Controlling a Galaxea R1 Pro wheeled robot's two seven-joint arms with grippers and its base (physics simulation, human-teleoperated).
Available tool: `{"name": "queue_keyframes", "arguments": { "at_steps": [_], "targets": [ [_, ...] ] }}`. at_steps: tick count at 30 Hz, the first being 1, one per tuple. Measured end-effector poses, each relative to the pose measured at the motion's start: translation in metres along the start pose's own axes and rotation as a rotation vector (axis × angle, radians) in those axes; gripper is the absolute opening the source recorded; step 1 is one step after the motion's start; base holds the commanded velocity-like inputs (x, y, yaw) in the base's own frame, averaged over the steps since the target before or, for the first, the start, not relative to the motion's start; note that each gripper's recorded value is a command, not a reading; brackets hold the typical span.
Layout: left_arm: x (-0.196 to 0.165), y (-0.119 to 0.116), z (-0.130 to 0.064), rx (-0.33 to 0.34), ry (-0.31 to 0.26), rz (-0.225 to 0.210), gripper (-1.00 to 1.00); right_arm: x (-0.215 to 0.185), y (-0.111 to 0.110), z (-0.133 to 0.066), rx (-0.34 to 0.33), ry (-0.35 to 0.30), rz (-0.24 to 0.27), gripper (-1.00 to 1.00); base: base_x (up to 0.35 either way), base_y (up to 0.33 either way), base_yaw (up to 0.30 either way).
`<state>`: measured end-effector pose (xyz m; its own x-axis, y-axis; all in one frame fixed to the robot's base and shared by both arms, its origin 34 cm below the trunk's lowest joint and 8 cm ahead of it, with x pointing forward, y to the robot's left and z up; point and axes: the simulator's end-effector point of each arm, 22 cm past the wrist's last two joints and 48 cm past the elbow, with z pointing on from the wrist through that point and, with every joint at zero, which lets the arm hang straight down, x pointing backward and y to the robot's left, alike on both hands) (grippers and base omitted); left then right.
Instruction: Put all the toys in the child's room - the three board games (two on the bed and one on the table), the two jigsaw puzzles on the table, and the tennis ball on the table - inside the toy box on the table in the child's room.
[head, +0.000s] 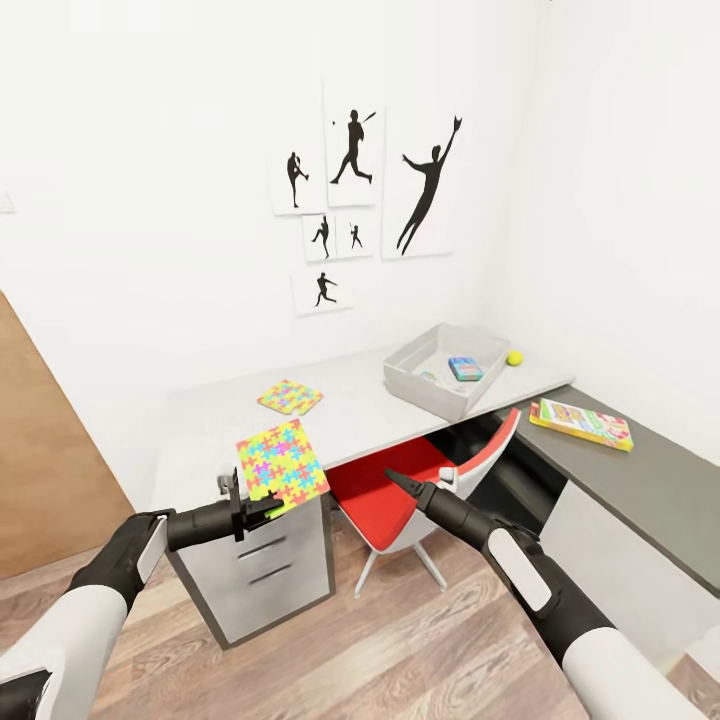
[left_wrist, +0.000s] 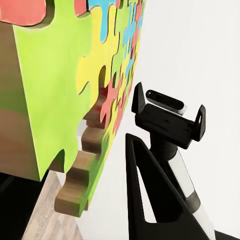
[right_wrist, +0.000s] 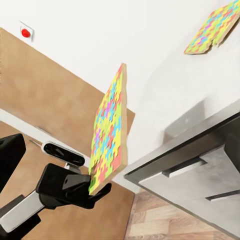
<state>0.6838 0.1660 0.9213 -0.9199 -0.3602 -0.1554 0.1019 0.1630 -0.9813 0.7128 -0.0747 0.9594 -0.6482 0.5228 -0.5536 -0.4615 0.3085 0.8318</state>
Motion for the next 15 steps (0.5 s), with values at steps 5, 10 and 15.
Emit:
{"name": "queue_keyframes", "arguments": {
  "at_steps": [5, 10, 15],
  "targets": [
    [-0.002, -0.005, -0.004, -0.004, -0.003, 0.002, -1.0, -0.002, 0.005, 0.0, 0.001, 0.001, 0.002, 1.0, 0.0, 0.0, -0.077],
    [-0.004, -0.011, -0.008, -0.01, -0.006, 0.003, -1.0, -0.005, 0.01, -0.001, 0.002, 0.001, 0.003, 1.0, 0.0, 0.0, -0.211],
    [-0.004, -0.016, -0.01, -0.011, -0.007, 0.003, -1.0, -0.007, 0.015, -0.001, 0.002, 0.002, 0.004, 1.0, 0.0, 0.0, -0.268]
  ]
}}
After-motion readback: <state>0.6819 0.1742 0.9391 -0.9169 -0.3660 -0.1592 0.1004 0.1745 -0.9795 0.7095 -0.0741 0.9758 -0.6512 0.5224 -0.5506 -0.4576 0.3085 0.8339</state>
